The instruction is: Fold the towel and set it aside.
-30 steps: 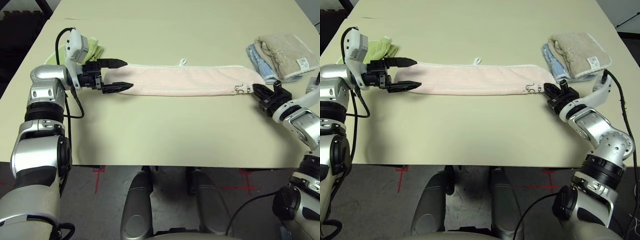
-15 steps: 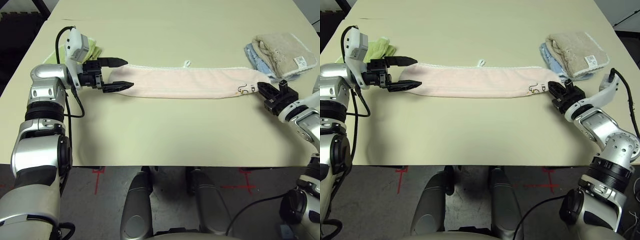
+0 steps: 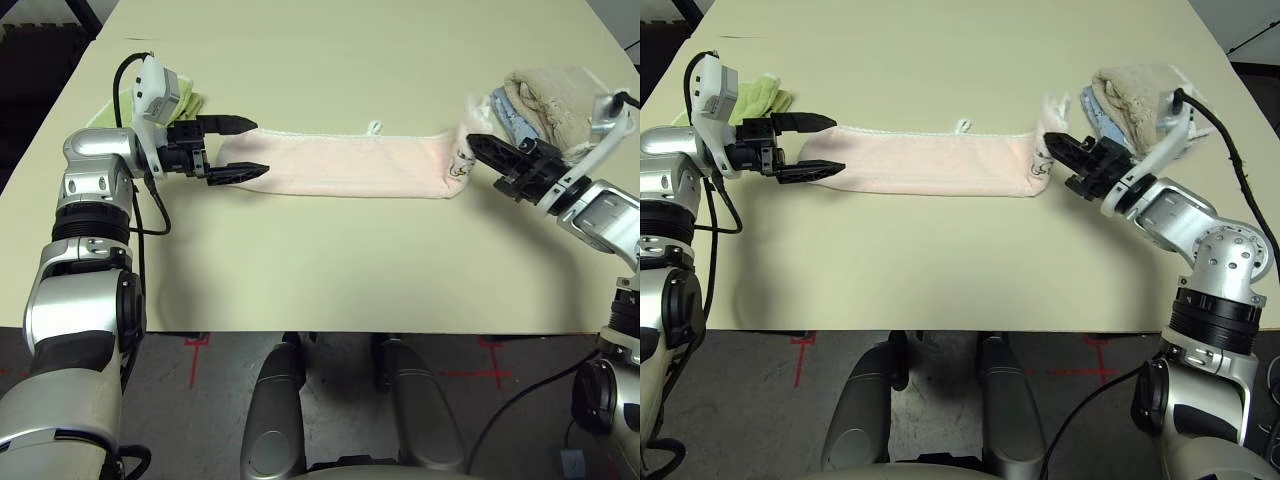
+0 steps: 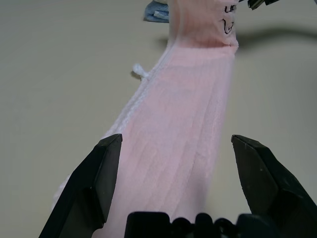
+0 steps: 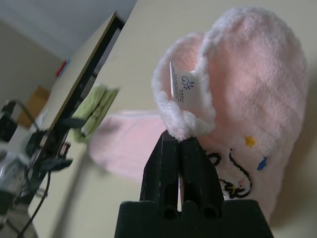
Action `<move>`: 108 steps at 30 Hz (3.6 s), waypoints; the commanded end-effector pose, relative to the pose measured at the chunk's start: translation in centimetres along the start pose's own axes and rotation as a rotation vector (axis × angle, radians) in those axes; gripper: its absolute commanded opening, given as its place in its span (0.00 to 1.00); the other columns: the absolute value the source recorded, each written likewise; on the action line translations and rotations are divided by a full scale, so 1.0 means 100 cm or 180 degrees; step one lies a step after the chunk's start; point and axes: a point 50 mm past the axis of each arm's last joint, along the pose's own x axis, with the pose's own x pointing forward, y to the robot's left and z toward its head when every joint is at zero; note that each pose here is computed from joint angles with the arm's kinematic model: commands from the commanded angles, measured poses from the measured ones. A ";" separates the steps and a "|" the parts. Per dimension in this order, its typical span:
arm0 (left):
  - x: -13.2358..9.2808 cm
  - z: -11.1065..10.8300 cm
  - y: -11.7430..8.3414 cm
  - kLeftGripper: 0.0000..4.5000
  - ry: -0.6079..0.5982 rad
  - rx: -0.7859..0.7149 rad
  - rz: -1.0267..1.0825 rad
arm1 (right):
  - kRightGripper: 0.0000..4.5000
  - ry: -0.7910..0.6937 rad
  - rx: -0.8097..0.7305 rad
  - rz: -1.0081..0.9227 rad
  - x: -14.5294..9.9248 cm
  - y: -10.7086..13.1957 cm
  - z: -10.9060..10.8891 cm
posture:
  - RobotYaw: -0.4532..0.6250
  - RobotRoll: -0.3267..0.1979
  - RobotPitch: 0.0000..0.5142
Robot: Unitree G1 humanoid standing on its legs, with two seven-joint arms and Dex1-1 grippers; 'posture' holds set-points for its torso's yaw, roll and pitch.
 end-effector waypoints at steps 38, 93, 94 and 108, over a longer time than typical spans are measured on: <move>0.005 0.002 0.000 1.00 -0.0007 0.0047 0.0003 | 0.18 0.1097 -0.0621 -0.0060 0.065 0.031 -0.055 | 0.38 0.62 0.53; -0.003 -0.003 0.004 1.00 -0.0146 -0.0034 0.0478 | 0.99 0.0886 -0.2985 0.1534 -0.007 -0.070 0.010 | 0.42 0.62 0.50; -0.005 -0.004 0.005 1.00 -0.0133 -0.0068 0.0542 | 0.99 0.0894 -0.2987 0.1581 -0.007 -0.069 0.009 | 0.42 0.62 0.50; -0.053 0.019 0.017 1.00 0.0013 -0.0408 0.1040 | 0.99 0.0590 -0.2606 0.1486 0.008 -0.066 0.002 | 0.45 0.62 0.51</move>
